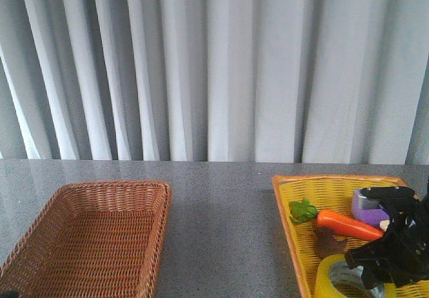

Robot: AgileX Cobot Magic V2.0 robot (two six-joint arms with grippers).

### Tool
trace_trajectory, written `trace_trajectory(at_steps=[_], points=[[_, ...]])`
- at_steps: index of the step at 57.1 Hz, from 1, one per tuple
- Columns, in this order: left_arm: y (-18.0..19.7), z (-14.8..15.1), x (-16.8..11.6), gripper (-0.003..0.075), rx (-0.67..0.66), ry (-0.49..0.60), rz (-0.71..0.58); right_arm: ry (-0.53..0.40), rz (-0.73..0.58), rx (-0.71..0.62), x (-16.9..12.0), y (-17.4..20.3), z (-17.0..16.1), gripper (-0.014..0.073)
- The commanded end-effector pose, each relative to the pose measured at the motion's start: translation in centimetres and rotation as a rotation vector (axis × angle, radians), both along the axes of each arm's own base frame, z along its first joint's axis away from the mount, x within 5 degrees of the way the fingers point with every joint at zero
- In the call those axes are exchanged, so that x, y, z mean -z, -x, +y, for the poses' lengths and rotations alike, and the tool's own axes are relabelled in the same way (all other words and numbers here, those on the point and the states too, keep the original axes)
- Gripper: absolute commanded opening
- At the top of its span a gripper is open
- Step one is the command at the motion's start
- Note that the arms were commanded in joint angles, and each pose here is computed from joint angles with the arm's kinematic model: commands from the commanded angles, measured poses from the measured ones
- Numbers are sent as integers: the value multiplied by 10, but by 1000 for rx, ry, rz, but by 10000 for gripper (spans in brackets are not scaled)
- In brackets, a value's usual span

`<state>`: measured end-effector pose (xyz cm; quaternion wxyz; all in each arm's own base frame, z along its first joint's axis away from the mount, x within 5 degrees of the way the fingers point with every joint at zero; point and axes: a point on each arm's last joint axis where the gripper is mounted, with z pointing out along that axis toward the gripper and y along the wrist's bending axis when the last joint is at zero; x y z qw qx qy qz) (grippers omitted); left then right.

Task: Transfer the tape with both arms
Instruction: 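Reach the right gripper down into the yellow basket onto the tape roll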

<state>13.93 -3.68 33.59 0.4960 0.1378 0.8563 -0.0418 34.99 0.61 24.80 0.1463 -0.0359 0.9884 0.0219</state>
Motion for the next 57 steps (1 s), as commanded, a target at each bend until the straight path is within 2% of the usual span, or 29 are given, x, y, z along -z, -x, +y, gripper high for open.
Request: trace_trajectory(at_steps=[1, 19, 30, 46, 57], points=[[-2, -2, -16, 556, 11, 31, -94, -3, -7, 6, -17, -7, -2, 319], [-2, -2, -16, 556, 11, 31, -94, -3, 26, 17, -11, -13, -2, 118], [-2, -2, -16, 556, 11, 30, -94, -1, 18, 12, -18, -9, -3, 72], [-2, -2, -16, 556, 11, 30, -94, -19, -128, -20, -75, 22, 0, 83], [-2, -2, -16, 556, 11, 30, -94, -155, -266, -111, -114, 45, 15, 87]])
